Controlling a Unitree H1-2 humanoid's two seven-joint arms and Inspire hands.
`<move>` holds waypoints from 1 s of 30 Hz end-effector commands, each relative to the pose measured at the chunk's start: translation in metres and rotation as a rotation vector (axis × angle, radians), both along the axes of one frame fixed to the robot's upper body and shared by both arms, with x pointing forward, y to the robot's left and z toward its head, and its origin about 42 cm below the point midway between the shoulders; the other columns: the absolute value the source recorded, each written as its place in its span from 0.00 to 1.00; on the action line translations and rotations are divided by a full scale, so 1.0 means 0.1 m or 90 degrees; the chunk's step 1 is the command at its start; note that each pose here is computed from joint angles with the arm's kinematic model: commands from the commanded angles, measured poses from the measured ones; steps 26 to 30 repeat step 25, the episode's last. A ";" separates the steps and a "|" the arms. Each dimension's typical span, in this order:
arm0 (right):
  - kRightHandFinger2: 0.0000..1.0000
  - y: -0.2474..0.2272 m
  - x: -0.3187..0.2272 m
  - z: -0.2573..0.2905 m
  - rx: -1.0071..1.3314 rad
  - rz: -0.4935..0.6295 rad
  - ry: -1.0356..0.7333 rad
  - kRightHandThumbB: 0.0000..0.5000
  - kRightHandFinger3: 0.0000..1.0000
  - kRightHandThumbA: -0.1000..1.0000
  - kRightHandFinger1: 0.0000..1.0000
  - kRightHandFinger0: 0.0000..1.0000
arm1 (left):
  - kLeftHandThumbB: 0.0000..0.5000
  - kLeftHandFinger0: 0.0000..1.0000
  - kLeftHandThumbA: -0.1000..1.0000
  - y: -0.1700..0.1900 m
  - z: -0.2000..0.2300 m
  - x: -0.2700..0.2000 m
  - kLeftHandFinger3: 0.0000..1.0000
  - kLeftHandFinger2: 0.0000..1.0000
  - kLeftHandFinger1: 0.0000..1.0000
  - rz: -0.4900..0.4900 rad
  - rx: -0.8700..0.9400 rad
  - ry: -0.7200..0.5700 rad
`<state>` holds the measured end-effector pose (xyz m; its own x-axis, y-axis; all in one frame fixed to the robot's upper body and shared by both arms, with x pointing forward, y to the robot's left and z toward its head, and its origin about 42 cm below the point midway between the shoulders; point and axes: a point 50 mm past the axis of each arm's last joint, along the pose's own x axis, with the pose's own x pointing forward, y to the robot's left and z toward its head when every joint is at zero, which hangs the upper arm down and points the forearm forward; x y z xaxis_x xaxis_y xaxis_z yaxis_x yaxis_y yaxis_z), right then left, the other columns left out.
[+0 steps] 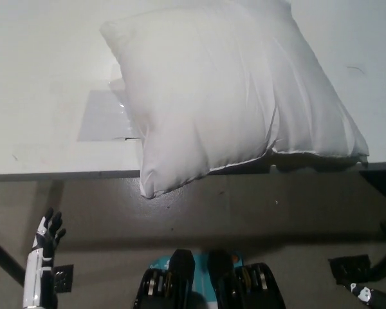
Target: The robot uses both hands to lift the pillow and then drops it on the table
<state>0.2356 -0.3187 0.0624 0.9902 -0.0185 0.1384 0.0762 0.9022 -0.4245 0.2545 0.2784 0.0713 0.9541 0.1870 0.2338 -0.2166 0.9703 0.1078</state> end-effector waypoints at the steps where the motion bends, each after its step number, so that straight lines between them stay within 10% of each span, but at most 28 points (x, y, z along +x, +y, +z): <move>1: 1.00 -0.08 0.06 0.15 -0.009 -0.011 -0.070 0.33 1.00 1.00 1.00 1.00 | 0.04 1.00 1.00 0.06 0.11 0.11 1.00 1.00 1.00 -0.016 0.004 -0.045; 30: 1.00 -0.03 0.11 0.17 -0.028 -0.013 -0.046 0.46 1.00 1.00 1.00 1.00 | 0.10 1.00 1.00 0.02 0.17 0.16 1.00 1.00 1.00 -0.026 0.022 -0.057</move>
